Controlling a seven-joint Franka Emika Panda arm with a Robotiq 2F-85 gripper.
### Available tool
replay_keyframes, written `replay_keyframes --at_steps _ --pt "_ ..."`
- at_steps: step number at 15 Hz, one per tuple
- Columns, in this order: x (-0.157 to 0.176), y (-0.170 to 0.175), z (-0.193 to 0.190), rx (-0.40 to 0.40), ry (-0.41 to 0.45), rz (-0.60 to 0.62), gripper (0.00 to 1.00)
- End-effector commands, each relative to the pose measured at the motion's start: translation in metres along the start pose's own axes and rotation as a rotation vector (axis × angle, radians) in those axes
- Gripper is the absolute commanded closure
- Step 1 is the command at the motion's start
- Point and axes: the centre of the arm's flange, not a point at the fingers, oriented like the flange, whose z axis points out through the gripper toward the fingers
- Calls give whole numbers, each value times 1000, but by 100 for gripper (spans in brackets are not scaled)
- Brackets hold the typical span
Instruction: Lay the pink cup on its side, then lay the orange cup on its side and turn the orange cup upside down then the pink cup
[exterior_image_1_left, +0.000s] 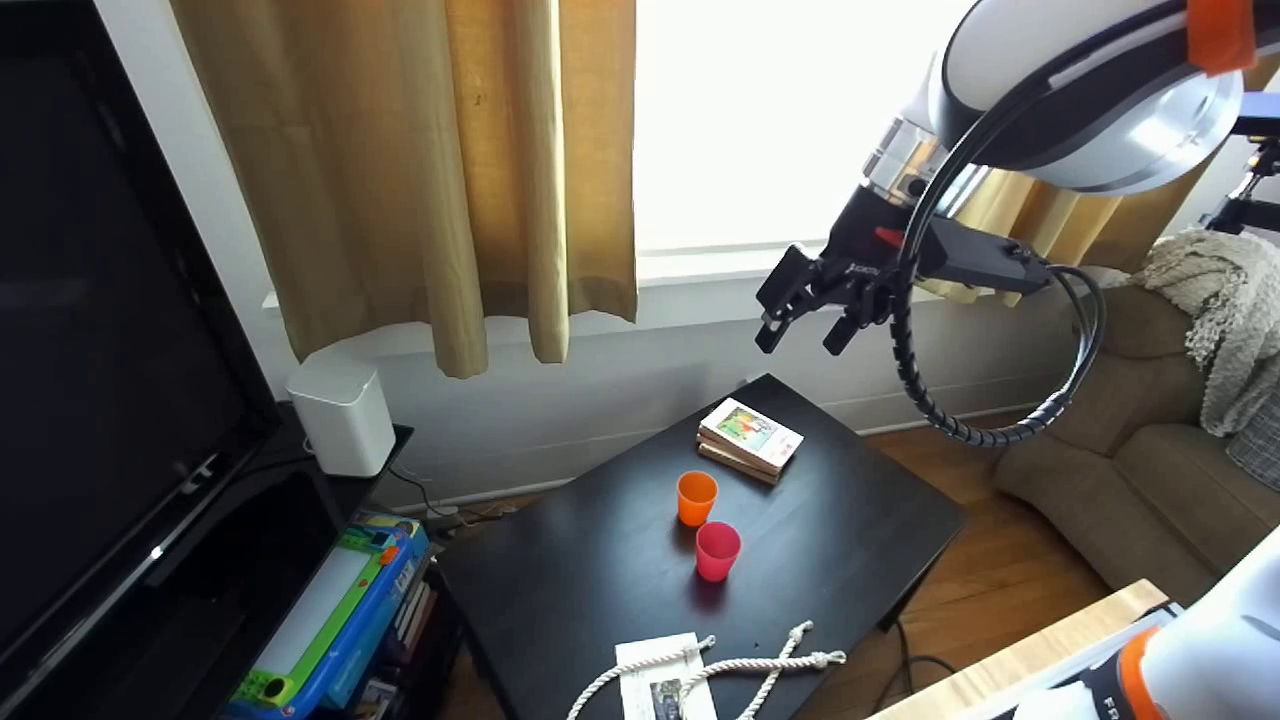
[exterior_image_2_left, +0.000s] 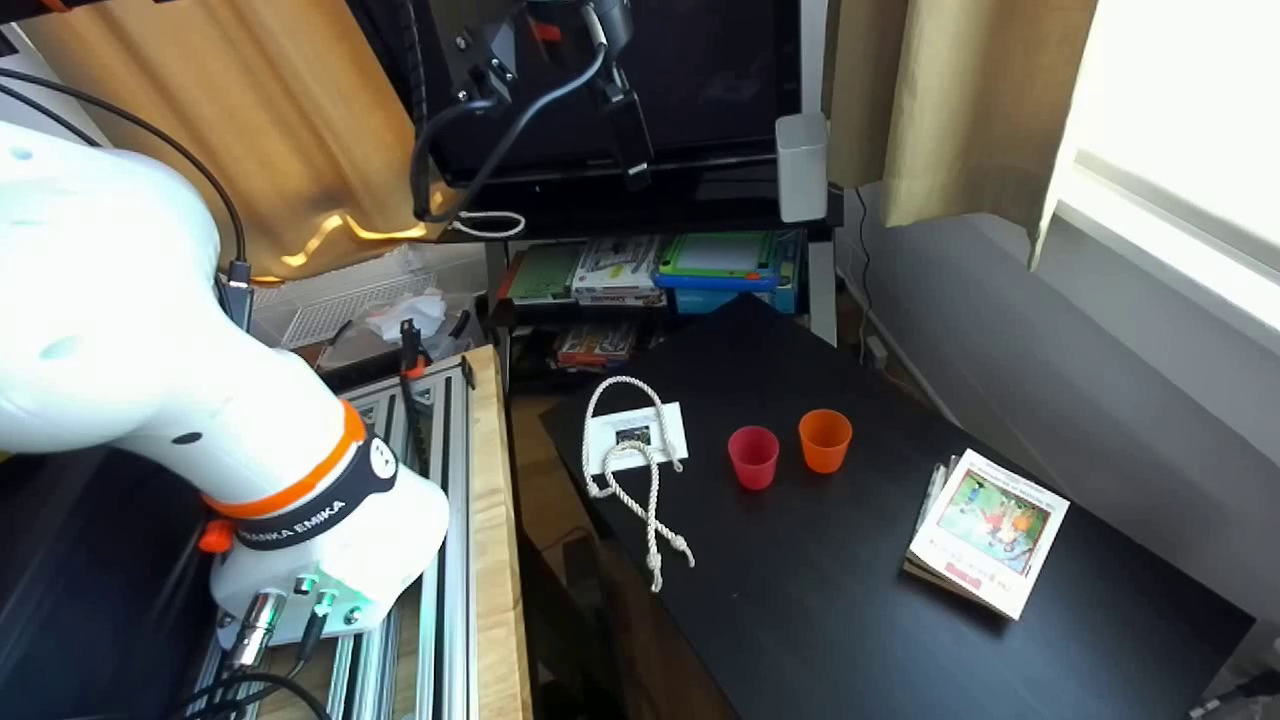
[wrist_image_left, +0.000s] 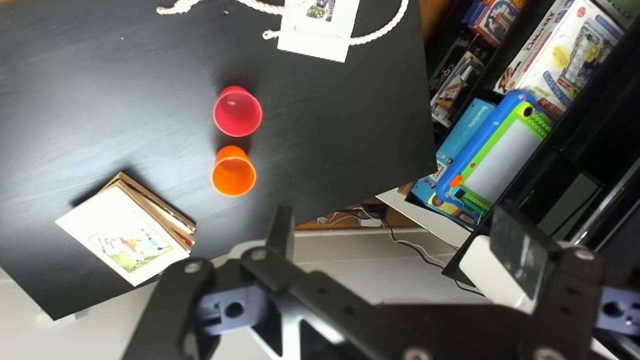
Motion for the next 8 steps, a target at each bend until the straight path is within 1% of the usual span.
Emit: replay_keyframes --at_steps 1,3,4,5,6,7,8 --pt "20 4 28 32 -69 -29 0" --pt "33 1 50 0 -53 -39 0" --pt "42 -3 65 20 -31 -46 0" --pt "51 -5 88 58 -22 -42 0" --pt "58 -8 108 78 -16 -39 0" --pt "62 -11 128 58 -11 -21 0" --pt "65 -13 146 59 -15 2 0"
